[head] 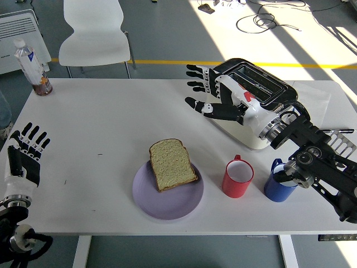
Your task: Push plate across desktop,pick up the break from the machine,place the break in the plate
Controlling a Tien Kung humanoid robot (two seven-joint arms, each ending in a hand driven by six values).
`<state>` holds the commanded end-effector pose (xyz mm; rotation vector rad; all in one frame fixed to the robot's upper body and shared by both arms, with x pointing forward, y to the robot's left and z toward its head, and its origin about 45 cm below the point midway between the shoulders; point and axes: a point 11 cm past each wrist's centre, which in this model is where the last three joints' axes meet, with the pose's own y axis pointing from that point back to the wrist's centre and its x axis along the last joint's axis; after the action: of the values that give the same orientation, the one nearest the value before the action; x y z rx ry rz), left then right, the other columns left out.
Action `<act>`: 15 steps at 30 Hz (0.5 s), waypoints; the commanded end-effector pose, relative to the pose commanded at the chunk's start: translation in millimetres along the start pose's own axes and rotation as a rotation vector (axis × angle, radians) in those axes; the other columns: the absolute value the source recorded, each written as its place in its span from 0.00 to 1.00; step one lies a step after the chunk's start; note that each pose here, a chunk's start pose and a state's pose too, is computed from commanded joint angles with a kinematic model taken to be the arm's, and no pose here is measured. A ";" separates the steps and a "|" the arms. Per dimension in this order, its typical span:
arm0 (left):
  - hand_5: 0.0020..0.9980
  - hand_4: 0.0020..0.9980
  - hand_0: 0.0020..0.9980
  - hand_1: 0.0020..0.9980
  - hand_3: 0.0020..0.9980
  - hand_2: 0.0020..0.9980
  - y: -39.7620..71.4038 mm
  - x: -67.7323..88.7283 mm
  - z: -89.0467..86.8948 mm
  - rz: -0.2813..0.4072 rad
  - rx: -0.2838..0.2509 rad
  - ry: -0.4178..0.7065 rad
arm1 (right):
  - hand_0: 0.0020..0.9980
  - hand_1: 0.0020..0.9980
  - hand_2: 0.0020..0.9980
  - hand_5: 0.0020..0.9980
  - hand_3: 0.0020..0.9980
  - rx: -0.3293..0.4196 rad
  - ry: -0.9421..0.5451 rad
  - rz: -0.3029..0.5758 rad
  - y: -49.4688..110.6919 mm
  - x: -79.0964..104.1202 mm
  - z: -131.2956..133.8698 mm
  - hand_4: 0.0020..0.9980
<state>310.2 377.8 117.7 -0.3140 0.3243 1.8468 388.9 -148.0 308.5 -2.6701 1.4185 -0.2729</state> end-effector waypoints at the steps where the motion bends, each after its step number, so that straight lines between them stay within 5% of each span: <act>1: 1.00 0.50 0.80 0.82 0.87 0.89 0.8 0.7 -0.1 0.000 0.001 -0.002 | 0.79 0.78 0.80 0.39 0.82 0.018 -0.057 0.018 5.2 4.3 -5.2 0.58; 9: 1.00 0.50 0.80 0.82 0.87 0.89 0.5 2.1 5.6 0.002 -0.010 -0.005 | 0.79 0.78 0.79 0.46 0.81 0.111 -0.337 0.278 40.9 79.1 -21.5 0.57; 15: 1.00 0.50 0.80 0.82 0.87 0.89 -4.8 1.2 17.4 -0.001 -0.037 -0.001 | 0.80 0.79 0.81 0.50 0.82 0.128 -0.420 0.526 92.6 139.4 1.8 0.57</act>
<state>313.5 386.7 133.1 -0.3380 0.2898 1.8537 390.7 -315.4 305.5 -1.9924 1.7927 0.2234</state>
